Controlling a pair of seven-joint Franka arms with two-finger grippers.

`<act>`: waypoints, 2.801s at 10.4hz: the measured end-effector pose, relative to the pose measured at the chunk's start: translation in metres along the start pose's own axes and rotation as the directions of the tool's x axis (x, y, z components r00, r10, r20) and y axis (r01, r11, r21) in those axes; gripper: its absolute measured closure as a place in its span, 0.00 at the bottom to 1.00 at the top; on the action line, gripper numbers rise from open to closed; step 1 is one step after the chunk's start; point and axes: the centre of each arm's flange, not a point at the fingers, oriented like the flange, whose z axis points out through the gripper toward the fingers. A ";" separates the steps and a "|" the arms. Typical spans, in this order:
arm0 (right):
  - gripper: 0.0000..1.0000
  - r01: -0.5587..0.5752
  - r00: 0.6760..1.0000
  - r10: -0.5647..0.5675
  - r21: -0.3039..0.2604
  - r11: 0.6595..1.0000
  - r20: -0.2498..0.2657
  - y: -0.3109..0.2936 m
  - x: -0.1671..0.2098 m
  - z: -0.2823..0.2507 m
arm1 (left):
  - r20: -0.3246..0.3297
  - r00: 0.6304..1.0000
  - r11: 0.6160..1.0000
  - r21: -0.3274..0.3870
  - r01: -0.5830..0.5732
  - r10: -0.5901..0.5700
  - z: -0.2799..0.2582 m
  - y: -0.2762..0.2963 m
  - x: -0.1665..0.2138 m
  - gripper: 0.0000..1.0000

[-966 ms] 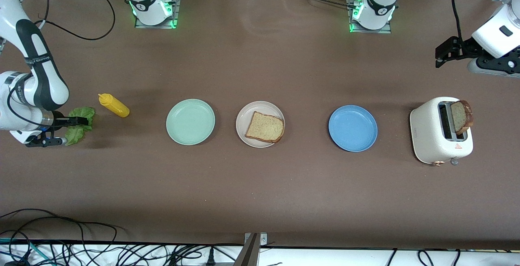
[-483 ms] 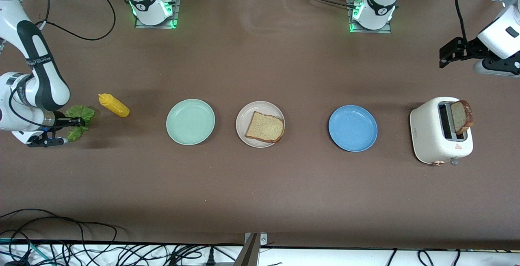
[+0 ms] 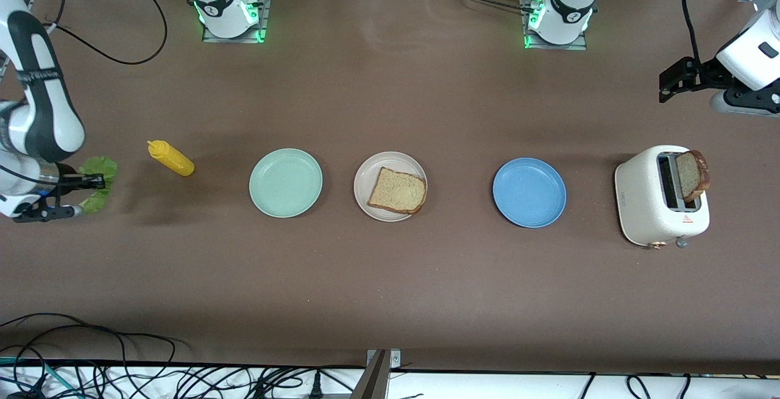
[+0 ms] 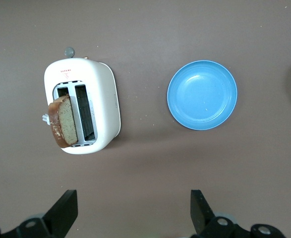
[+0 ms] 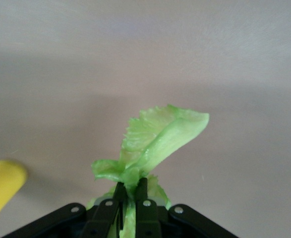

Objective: Make sandwich on beige plate with both arms
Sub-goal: 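Lift the lettuce leaf with the right gripper over the beige plate, then lower the lettuce onto the bread slice and open the right gripper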

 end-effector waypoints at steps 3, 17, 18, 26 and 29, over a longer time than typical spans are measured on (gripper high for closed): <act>0.92 -0.058 0.995 0.053 0.061 0.996 0.083 -0.090 -0.011 -0.135 | 0.024 0.998 0.999 -0.007 0.053 -0.053 0.004 -0.029 -0.006 0.00; 0.92 -0.835 0.546 0.775 0.280 0.474 0.318 -0.591 0.054 -0.069 | 0.057 0.993 0.995 -0.018 0.100 -0.099 0.023 -0.057 -0.001 0.00; 0.92 -0.842 0.528 0.796 0.305 0.445 0.296 -0.615 0.057 -0.047 | 0.055 0.994 0.995 -0.029 0.092 -0.090 0.022 -0.052 0.001 0.00; 0.89 -0.857 0.472 0.834 0.370 0.358 0.285 -0.671 0.061 0.021 | 0.044 0.999 0.999 -0.039 -0.011 0.013 0.017 0.005 0.013 0.00; 0.48 -0.855 0.472 0.835 0.378 0.354 0.284 -0.671 0.063 0.016 | 0.058 0.998 0.999 -0.044 -0.005 0.008 0.025 0.001 0.017 0.00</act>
